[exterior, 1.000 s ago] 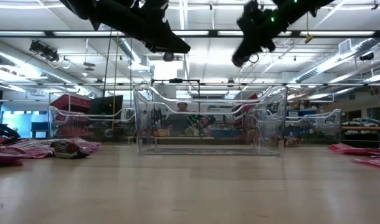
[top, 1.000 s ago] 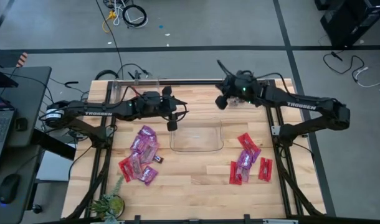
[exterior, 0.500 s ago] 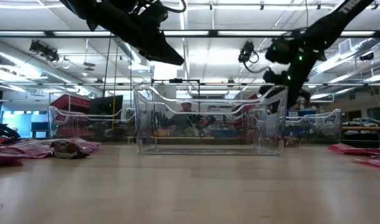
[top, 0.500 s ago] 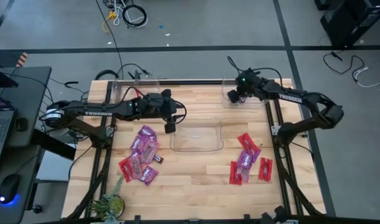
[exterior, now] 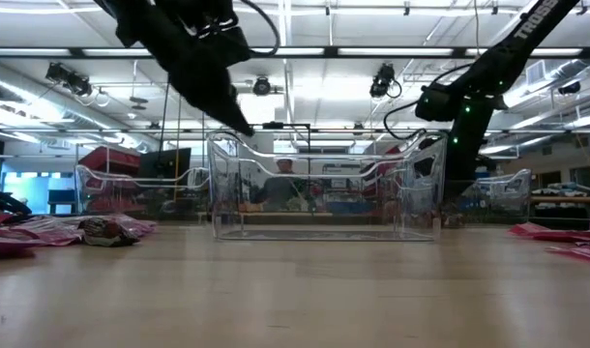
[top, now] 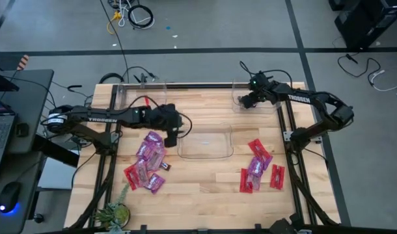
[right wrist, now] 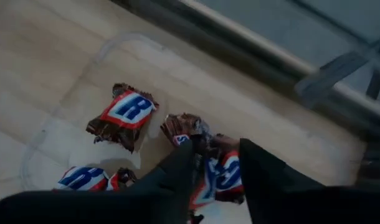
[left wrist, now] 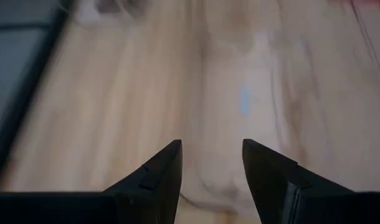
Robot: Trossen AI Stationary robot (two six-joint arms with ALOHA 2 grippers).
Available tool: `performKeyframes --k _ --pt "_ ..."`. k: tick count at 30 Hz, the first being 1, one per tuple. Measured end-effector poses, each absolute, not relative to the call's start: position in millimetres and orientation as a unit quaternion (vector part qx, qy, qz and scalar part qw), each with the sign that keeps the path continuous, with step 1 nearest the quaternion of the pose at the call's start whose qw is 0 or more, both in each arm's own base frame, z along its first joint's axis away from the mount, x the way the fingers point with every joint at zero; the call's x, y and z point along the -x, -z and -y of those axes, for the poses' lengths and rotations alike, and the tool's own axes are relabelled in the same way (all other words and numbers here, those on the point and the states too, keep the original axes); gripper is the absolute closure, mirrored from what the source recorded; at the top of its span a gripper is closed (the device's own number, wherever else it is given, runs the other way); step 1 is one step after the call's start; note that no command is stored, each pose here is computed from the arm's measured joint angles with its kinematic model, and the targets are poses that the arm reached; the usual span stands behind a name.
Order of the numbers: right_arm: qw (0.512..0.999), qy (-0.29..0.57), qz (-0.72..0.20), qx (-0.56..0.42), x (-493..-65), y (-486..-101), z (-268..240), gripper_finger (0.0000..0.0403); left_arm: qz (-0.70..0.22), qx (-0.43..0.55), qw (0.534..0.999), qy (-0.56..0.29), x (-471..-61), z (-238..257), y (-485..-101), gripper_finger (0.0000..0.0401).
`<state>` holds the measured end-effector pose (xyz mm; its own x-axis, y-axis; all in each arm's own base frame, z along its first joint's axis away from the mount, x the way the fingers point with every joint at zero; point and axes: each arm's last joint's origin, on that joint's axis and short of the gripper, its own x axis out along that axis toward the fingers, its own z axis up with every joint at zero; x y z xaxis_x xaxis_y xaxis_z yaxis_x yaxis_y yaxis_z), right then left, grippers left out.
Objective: Sort candy
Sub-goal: Put the brown chocolate bar into the top right transparent bin, then adjust the bottom transparent bin
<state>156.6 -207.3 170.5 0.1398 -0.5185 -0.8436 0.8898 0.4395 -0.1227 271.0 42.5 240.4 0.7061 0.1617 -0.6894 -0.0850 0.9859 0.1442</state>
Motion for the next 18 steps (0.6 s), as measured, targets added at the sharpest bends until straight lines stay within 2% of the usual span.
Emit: performKeyframes --k 6,13,18 --pt "0.756 0.462 -0.438 -0.156 -155.6 -192.3 195.6 0.0245 -0.468 -0.039 0.882 -0.03 -258.0 -18.2 -229.1 0.0231" --pt "0.802 0.454 -0.374 -0.105 -152.4 -230.9 174.3 0.0226 -0.522 -0.023 0.851 0.048 -246.3 19.2 -221.0 0.0231" --pt "0.825 0.456 -0.321 -0.084 -146.5 -253.9 160.7 0.0225 -0.508 -0.063 0.859 0.019 -245.5 27.1 -225.6 0.0231"
